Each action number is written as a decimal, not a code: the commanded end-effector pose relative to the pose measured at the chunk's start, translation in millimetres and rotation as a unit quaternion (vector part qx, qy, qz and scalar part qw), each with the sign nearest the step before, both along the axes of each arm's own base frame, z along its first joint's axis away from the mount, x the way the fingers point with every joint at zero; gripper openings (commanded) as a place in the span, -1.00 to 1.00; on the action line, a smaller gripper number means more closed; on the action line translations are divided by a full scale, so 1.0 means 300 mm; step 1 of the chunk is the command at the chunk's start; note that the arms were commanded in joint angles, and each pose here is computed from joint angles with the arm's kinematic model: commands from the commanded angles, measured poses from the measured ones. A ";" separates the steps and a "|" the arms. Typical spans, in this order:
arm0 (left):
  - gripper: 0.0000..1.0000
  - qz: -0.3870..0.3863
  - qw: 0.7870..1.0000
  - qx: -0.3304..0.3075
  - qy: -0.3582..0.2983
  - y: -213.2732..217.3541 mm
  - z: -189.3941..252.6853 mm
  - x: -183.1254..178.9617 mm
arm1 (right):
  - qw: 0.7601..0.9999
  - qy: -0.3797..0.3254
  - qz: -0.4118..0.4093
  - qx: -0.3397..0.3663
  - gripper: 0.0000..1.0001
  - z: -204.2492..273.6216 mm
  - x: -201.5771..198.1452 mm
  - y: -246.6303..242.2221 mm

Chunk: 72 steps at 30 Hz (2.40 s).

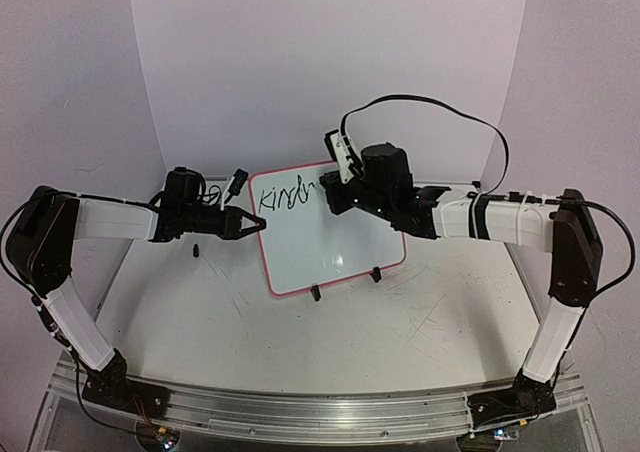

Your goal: Write a sentence on the whiteboard

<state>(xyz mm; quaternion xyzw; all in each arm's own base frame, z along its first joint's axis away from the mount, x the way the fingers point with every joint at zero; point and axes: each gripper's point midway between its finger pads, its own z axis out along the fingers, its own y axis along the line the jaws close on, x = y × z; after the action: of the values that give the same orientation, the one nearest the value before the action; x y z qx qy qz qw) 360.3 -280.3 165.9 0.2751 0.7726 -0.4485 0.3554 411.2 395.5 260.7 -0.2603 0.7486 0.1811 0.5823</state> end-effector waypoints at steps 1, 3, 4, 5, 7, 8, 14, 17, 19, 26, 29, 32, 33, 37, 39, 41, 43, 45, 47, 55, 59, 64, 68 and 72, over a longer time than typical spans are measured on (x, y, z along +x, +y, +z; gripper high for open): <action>-1.00 0.081 0.993 0.074 -0.048 0.077 -0.048 0.133 | 1.000 0.010 0.001 0.007 -1.00 0.006 -0.026 -0.031; -1.00 0.081 0.993 0.074 -0.047 0.077 -0.048 0.133 | 1.000 0.013 0.000 0.005 -1.00 -0.004 -0.031 -0.036; -1.00 0.080 0.993 0.073 -0.047 0.077 -0.048 0.132 | 1.000 0.015 0.000 0.002 -1.00 -0.010 -0.033 -0.040; -1.00 0.080 0.993 0.074 -0.047 0.077 -0.048 0.132 | 1.000 0.016 0.000 0.001 -1.00 -0.015 -0.035 -0.041; -1.00 0.081 0.993 0.074 -0.046 0.077 -0.048 0.132 | 1.000 0.019 0.004 -0.001 -1.00 -0.025 -0.040 -0.040; -1.00 0.081 0.993 0.074 -0.047 0.077 -0.046 0.132 | 1.000 0.022 0.005 -0.003 -1.00 -0.031 -0.041 -0.040; -1.00 0.082 0.992 0.077 -0.047 0.081 -0.055 0.130 | 1.000 0.015 -0.018 -0.005 -1.00 -0.013 -0.037 -0.074; -1.00 0.083 0.992 0.079 -0.045 0.082 -0.061 0.132 | 1.000 -0.002 -0.018 0.011 -1.00 0.064 -0.050 -0.089; -1.00 0.082 0.992 0.079 -0.045 0.081 -0.060 0.132 | 1.000 -0.014 -0.005 0.026 -1.00 0.112 -0.067 -0.084; -1.00 0.082 0.992 0.078 -0.045 0.080 -0.057 0.132 | 0.998 0.011 0.021 0.063 -1.00 0.099 -0.020 -0.057; -1.00 0.083 0.992 0.079 -0.046 0.083 -0.054 0.129 | 0.998 0.013 0.022 0.063 -1.00 0.090 -0.009 -0.047; -1.00 0.084 0.992 0.079 -0.048 0.083 -0.050 0.131 | 0.998 0.014 0.022 0.059 -1.00 0.077 -0.001 -0.038; -1.00 0.084 0.992 0.079 -0.048 0.083 -0.049 0.132 | 0.998 0.015 0.025 0.059 -1.00 0.074 0.000 -0.034; -1.00 0.083 0.992 0.078 -0.048 0.082 -0.049 0.131 | 0.998 0.020 0.030 0.057 -1.00 0.058 0.003 -0.023; -1.00 0.084 0.992 0.079 -0.048 0.083 -0.050 0.132 | 0.998 0.019 0.024 0.055 -1.00 0.054 0.007 -0.027; -1.00 0.084 0.992 0.079 -0.049 0.083 -0.047 0.132 | 0.998 0.016 0.019 0.052 -1.00 0.053 0.013 -0.031; -1.00 0.084 0.992 0.078 -0.049 0.083 -0.046 0.132 | 0.999 0.016 0.010 0.050 -1.00 0.048 0.022 -0.037; -1.00 0.084 0.992 0.078 -0.049 0.083 -0.046 0.132 | 0.999 0.018 0.006 0.049 -1.00 0.040 0.024 -0.040; -1.00 0.084 0.992 0.079 -0.049 0.084 -0.045 0.132 | 0.999 0.015 -0.015 0.047 -1.00 0.039 0.035 -0.064; -1.00 0.084 0.992 0.079 -0.049 0.082 -0.045 0.132 | 0.998 0.002 -0.056 0.039 -1.00 0.056 0.046 -0.121; -1.00 0.084 0.992 0.079 -0.049 0.083 -0.045 0.132 | 0.997 0.000 -0.065 0.039 -1.00 0.058 0.057 -0.133; -1.00 0.085 0.992 0.079 -0.048 0.084 -0.047 0.132 | 0.997 -0.004 -0.059 0.042 -1.00 0.064 0.063 -0.118; -1.00 0.084 0.992 0.080 -0.047 0.083 -0.052 0.133 | 0.998 -0.009 -0.044 0.047 -1.00 0.079 0.063 -0.097; -1.00 0.083 0.992 0.080 -0.046 0.082 -0.056 0.133 | 0.998 -0.010 -0.036 0.052 -1.00 0.085 0.066 -0.081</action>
<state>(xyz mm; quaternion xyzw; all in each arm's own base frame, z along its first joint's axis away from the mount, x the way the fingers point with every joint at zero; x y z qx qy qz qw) 360.9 -280.3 166.2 0.2753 0.7752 -0.4469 0.3516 420.3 368.8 257.4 -0.2181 0.7637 0.1860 0.5784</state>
